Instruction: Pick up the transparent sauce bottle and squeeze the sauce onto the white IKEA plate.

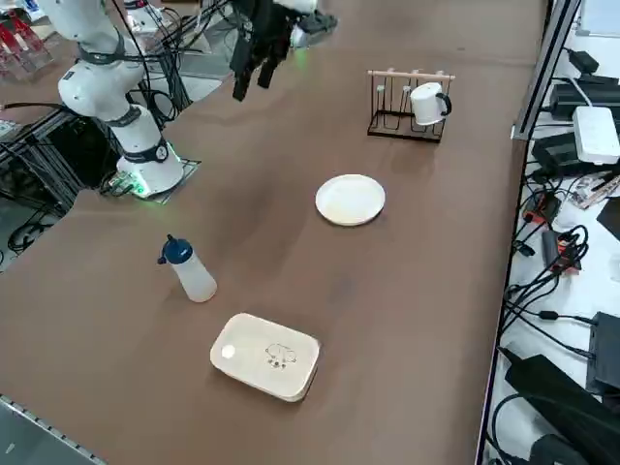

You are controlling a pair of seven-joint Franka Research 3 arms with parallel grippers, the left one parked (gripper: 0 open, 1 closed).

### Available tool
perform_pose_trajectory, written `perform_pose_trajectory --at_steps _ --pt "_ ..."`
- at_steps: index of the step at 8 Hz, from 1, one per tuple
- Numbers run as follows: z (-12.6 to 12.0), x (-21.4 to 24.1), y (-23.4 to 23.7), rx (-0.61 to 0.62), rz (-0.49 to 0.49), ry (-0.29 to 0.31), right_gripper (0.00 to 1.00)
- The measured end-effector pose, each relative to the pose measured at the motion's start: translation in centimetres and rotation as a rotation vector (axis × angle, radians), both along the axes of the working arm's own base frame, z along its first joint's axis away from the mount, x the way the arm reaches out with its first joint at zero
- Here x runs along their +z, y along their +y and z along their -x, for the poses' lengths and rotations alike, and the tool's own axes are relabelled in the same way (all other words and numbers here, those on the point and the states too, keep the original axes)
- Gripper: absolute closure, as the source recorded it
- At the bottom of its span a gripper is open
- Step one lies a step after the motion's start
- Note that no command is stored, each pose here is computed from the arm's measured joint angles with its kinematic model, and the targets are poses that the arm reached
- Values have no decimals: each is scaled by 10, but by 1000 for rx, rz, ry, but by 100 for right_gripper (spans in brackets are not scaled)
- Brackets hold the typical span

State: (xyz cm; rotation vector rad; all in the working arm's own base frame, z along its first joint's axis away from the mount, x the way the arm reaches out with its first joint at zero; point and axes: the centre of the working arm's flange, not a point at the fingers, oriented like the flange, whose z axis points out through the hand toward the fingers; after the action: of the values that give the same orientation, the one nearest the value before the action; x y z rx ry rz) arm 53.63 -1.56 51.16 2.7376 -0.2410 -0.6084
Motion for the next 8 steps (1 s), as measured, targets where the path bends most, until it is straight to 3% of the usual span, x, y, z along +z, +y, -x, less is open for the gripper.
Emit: perform_pose_trajectory --at_steps 3,8 --pt "-14 -56 -20 -128 315 -7 0" --pt "4 -170 -1 -416 883 -222 0"
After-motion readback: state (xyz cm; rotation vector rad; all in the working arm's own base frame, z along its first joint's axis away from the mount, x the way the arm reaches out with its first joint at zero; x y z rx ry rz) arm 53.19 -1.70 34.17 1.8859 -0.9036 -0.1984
